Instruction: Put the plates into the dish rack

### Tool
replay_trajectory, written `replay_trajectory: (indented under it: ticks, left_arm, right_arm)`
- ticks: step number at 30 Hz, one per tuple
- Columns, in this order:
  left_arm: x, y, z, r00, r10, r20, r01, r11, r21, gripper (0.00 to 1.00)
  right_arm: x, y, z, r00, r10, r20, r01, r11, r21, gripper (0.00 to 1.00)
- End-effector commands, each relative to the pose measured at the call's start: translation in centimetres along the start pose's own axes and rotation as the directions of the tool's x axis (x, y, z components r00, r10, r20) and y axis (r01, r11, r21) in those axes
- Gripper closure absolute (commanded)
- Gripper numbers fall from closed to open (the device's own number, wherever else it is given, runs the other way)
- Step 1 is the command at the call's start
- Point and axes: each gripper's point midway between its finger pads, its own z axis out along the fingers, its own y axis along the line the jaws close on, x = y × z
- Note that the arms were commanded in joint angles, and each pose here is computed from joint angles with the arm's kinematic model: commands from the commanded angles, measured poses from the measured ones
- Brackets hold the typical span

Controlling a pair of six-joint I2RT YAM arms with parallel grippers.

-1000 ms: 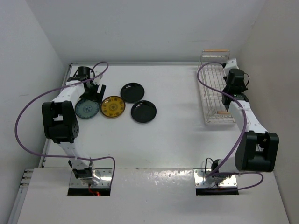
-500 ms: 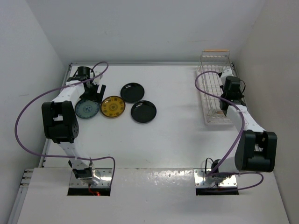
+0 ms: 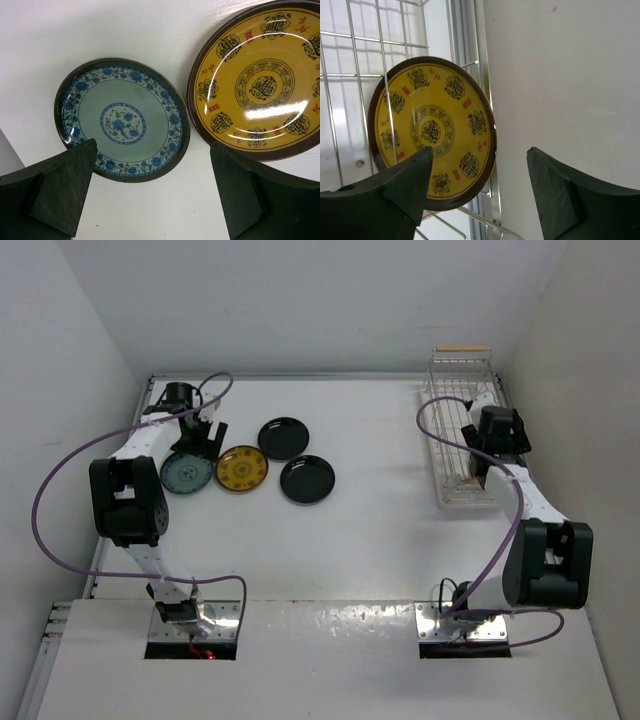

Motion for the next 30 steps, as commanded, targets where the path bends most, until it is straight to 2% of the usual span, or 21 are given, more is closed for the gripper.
replay_trajectory:
  ticks: [1,4,7,9,11,15,20,21,26,30]
  left_arm:
    - [-0.7,0.6,-0.1,1.000,0.006,0.021,-0.006,1.000,-0.006,0.00]
    - [0.3,1.9,0.2,1.000,-0.011,-0.014,0.011,0.999,-0.048,0.00]
    - [2.0,3.9,1.6,0.993,-0.086,-0.080,0.082,0.995,-0.057,0.00]
    - [3.1,3.9,3.0,0.986,-0.113,-0.126,0.113,0.994,-0.005,0.00]
    - [3.1,4.1,3.5,0.983,-0.133,-0.127,0.138,0.990,0.028,0.00]
    - [4.0,6.7,4.1,0.971,-0.177,-0.158,0.169,0.984,-0.061,0.00]
    - [4.2,11.6,4.4,0.945,-0.309,-0.104,0.296,0.947,-0.123,0.02]
    - [4.4,11.8,4.9,0.942,-0.318,-0.109,0.306,0.946,-0.112,0.02]
    - [5.2,10.7,5.8,0.940,-0.314,-0.133,0.312,0.949,-0.037,0.03]
    - [5.5,10.5,4.5,0.943,-0.312,-0.113,0.313,0.950,-0.006,0.03]
  right_arm:
    - [-2.6,-1.7,-0.6,0.996,0.075,0.052,-0.076,0.997,0.015,0.23]
    - [-4.7,-2.6,-1.5,0.991,0.105,0.079,-0.104,0.995,-0.011,0.18]
    - [-7.5,-2.8,-3.0,0.985,0.109,0.131,-0.106,0.994,-0.032,0.11]
    - [-9.4,-2.8,-4.2,0.979,0.120,0.167,-0.116,0.993,-0.037,0.10]
    - [-11.1,-2.0,-5.8,0.965,0.152,0.216,-0.139,0.988,-0.073,0.10]
    - [-13.4,2.1,-9.1,0.939,0.183,0.292,-0.127,0.972,-0.198,0.10]
    - [-13.4,6.6,-12.0,0.916,0.274,0.293,-0.169,0.925,-0.339,0.10]
    - [-12.7,8.6,-12.5,0.921,0.269,0.283,-0.148,0.911,-0.385,0.10]
    - [-12.6,11.1,-14.5,0.914,0.270,0.302,-0.119,0.891,-0.439,0.10]
    - [-12.6,12.4,-15.6,0.920,0.246,0.305,-0.082,0.882,-0.464,0.10]
